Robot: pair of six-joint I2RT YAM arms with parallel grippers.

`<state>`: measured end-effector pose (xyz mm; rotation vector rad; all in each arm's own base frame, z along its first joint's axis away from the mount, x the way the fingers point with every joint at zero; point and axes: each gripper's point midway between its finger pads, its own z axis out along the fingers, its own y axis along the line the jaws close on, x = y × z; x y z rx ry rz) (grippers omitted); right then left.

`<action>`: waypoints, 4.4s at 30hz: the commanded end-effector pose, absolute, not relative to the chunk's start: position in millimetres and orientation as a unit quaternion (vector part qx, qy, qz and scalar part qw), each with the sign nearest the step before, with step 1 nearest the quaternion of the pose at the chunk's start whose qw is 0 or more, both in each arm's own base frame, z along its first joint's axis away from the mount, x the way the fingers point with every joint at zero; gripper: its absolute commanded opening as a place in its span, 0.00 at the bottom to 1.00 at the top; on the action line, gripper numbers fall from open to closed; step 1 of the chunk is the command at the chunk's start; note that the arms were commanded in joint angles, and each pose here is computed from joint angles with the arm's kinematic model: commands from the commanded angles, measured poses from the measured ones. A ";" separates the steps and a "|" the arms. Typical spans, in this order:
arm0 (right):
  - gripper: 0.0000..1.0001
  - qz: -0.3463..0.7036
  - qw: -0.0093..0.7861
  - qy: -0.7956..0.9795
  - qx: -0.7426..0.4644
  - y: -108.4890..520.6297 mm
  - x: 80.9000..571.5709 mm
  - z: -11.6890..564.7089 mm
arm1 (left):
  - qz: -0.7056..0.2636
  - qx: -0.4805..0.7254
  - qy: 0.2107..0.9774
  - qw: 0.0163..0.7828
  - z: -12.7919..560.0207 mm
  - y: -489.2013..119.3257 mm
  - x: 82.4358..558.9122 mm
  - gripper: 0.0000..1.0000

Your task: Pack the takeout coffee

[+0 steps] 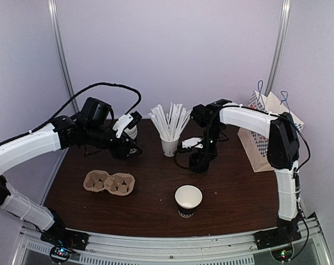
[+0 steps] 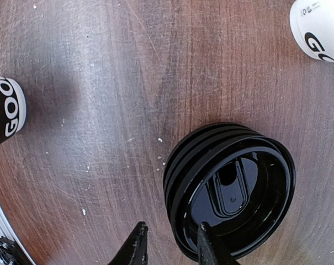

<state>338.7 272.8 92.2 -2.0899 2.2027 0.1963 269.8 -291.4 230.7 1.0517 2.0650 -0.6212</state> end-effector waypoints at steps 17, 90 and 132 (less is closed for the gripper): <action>0.20 0.061 0.032 0.732 -0.678 273.2 338.1 84.6 | -0.256 0.415 0.786 0.379 245.2 -295.5 269.9 0.58; 0.21 0.040 0.046 0.765 -0.641 273.3 349.0 75.2 | -0.258 0.418 0.789 0.368 237.9 -297.9 270.2 0.59; 0.10 0.583 0.175 0.648 -0.458 330.9 211.8 364.3 | -0.017 0.515 0.379 0.768 332.2 -433.1 181.7 0.76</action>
